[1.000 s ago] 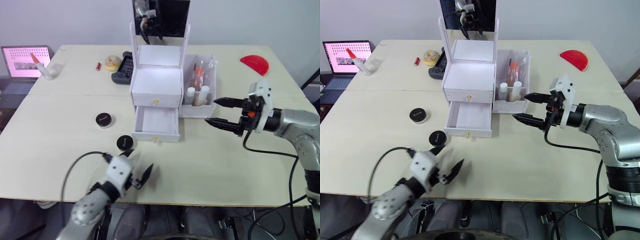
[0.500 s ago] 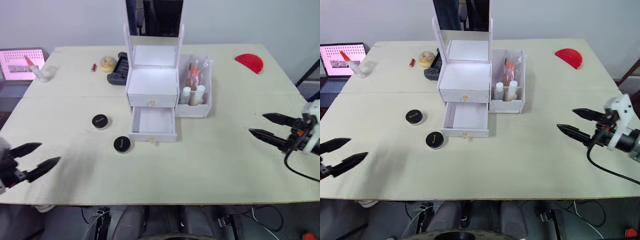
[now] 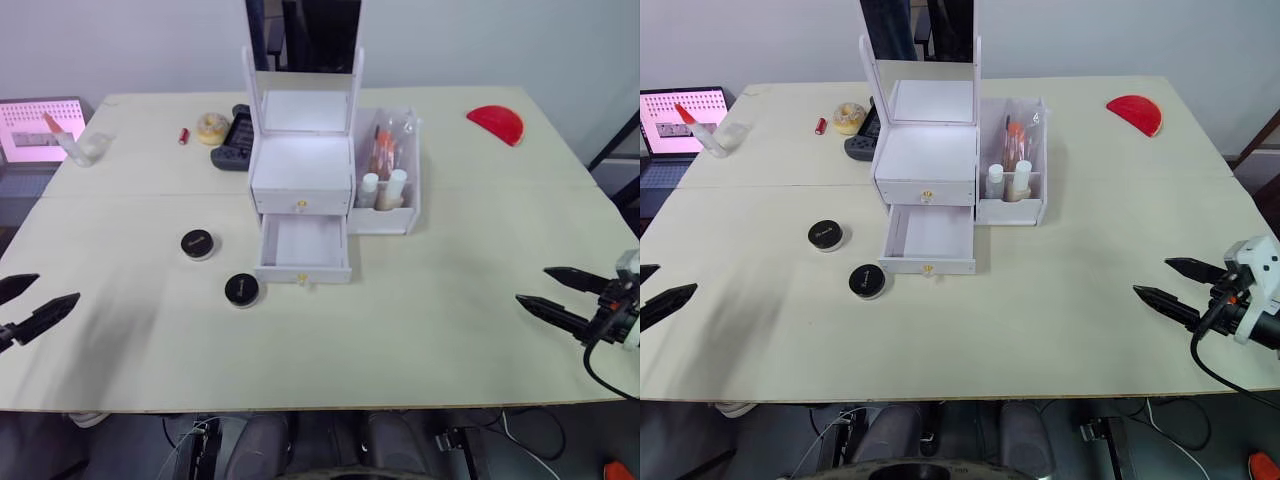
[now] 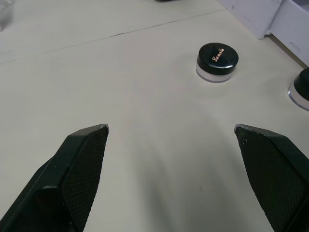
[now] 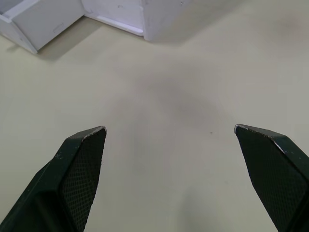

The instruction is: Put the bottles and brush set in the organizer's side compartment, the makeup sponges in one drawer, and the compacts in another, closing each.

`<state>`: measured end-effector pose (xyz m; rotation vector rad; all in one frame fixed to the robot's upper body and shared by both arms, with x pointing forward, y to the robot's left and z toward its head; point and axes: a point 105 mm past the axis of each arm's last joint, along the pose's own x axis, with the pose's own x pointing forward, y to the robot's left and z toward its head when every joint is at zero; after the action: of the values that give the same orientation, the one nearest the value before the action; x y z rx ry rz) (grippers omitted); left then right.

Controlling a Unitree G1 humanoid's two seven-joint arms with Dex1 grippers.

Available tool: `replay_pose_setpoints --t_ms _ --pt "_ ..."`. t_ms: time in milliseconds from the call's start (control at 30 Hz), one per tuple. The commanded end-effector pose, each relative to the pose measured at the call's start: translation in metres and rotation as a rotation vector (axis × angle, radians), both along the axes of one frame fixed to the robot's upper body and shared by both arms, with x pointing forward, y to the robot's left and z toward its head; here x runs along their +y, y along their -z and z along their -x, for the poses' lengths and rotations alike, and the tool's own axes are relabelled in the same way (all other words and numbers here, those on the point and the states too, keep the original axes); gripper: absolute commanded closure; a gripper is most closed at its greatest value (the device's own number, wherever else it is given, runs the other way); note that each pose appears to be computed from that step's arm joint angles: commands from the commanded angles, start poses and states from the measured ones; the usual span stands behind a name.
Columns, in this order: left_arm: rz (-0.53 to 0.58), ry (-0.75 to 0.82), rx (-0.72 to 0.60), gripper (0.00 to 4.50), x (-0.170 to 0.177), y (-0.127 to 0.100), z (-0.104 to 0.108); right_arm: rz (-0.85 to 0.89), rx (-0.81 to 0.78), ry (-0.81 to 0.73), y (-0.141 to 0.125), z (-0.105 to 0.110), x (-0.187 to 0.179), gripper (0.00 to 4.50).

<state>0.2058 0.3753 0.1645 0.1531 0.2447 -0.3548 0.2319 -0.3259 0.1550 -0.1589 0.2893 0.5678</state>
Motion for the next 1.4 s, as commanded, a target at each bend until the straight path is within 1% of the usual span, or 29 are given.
replay_pose_setpoints --t_ms 33,100,233,333,433,500,567,767,867,1033,1133,1333,1400 --pt "-0.028 -0.001 -0.032 0.11 0.000 -0.011 0.000 0.010 -0.042 0.002 -0.011 0.002 -0.002 0.00" --pt "-0.034 0.025 -0.019 0.11 -0.006 -0.009 -0.002 0.004 -0.040 -0.020 -0.011 0.001 0.006 0.00" --pt "-0.037 0.131 0.055 0.11 -0.036 0.007 -0.008 -0.017 -0.054 -0.141 -0.022 -0.004 0.046 0.00" --pt "-0.003 0.212 0.070 0.11 -0.063 0.017 -0.015 -0.017 -0.085 -0.245 -0.035 -0.008 0.080 0.00" --pt "0.024 0.346 0.099 0.11 -0.098 0.028 -0.023 -0.017 -0.119 -0.350 -0.050 -0.012 0.113 0.00" --pt "0.028 0.429 0.091 0.11 -0.122 0.036 -0.037 -0.020 -0.144 -0.435 -0.060 -0.015 0.135 0.00" --pt "-0.001 0.500 0.091 0.11 -0.137 0.045 -0.049 -0.009 -0.155 -0.490 -0.066 -0.017 0.150 0.00" --pt "-0.037 0.657 0.086 0.11 -0.173 0.058 -0.072 -0.013 -0.189 -0.580 -0.079 -0.021 0.174 0.00" --pt "-0.043 0.700 0.079 0.11 -0.182 0.063 -0.082 -0.006 -0.206 -0.600 -0.082 -0.024 0.180 0.00" --pt "-0.038 0.771 0.085 0.11 -0.195 0.070 -0.086 0.004 -0.217 -0.596 -0.083 -0.027 0.181 0.00" --pt "-0.054 0.781 0.095 0.11 -0.195 0.078 -0.088 0.005 -0.222 -0.586 -0.083 -0.026 0.180 0.00" --pt "-0.057 0.785 0.082 0.11 -0.200 0.081 -0.092 0.006 -0.226 -0.579 -0.081 -0.026 0.183 0.00" --pt "-0.048 0.780 0.072 0.64 -0.200 0.079 -0.093 0.004 -0.227 -0.580 -0.081 -0.025 0.184 0.00"
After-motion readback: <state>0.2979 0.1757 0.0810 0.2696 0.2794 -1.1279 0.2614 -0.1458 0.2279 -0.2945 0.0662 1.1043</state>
